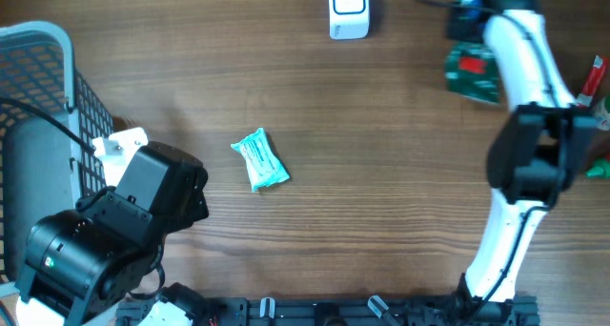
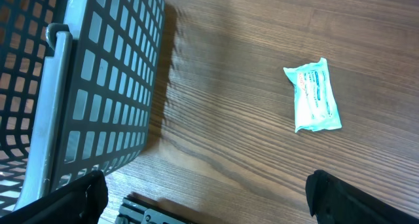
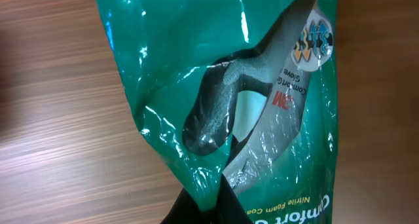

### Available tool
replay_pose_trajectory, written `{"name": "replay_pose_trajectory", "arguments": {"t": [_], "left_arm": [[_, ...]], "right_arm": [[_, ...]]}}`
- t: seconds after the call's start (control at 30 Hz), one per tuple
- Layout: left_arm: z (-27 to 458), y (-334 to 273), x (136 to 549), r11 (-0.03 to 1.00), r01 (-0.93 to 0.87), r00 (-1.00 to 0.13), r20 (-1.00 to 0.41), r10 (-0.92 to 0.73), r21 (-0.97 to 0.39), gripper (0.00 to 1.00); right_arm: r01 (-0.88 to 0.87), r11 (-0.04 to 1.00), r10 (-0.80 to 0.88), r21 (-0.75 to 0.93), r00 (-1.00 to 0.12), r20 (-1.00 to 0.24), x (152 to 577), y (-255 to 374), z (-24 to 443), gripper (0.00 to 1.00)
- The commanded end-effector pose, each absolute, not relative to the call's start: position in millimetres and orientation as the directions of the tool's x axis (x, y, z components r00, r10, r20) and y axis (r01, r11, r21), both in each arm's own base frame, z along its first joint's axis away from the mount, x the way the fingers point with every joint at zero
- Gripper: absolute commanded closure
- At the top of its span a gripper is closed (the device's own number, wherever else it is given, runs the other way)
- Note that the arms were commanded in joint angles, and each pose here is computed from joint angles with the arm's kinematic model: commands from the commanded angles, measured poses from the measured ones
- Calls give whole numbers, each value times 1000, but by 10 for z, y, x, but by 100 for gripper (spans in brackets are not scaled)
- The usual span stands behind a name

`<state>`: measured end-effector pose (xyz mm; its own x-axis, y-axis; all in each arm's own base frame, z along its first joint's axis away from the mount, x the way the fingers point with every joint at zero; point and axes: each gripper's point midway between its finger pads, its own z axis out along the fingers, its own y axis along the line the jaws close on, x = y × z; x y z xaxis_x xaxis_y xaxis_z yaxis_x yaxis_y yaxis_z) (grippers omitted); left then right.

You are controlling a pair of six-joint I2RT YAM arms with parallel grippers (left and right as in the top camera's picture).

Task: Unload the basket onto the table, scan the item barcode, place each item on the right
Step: 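Carry the glove pack with the right gripper off to the right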

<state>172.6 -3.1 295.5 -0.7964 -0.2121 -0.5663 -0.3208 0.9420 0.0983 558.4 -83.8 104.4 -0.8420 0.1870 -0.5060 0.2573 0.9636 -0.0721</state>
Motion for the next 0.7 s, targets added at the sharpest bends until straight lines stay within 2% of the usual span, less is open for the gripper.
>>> {"name": "replay_pose_trajectory", "arguments": {"t": [0.0,0.07,0.2,0.37,0.4,0.5,0.57,0.63,0.67], "left_arm": [[2962,-20,1722,938,-335,-789,-571,-227,90,0],[2963,-20,1721,938,-335,-789,-571,-227,90,0],[2963,-20,1721,938,-335,-789,-571,-227,90,0],[2962,-20,1722,938,-335,-789,-571,-227,90,0],[2962,-20,1722,938,-335,-789,-571,-227,90,0],[2963,-20,1721,938,-335,-789,-571,-227,90,0],[2962,-20,1722,938,-335,-789,-571,-227,90,0],[2963,-20,1721,938,-335,-789,-571,-227,90,0],[2962,-20,1722,938,-335,-789,-571,-227,90,0]], "right_arm": [[342,930,230,-134,-827,-512,5391,-1786,1114,96],[302,949,217,-94,-839,-500,5319,-2050,1019,95],[387,919,303,-81,-822,-482,5117,-2509,894,95],[418,906,335,-69,-806,-487,5097,-2570,895,93],[433,900,351,-60,-799,-488,5096,-2570,895,83],[447,893,368,-54,-794,-484,5079,-2564,905,30],[460,887,385,-42,-787,-483,5062,-2508,987,17],[477,879,407,-7,-757,-512,5079,-2389,1237,15],[467,883,413,40,-736,-537,5113,-2226,1462,8]]}}
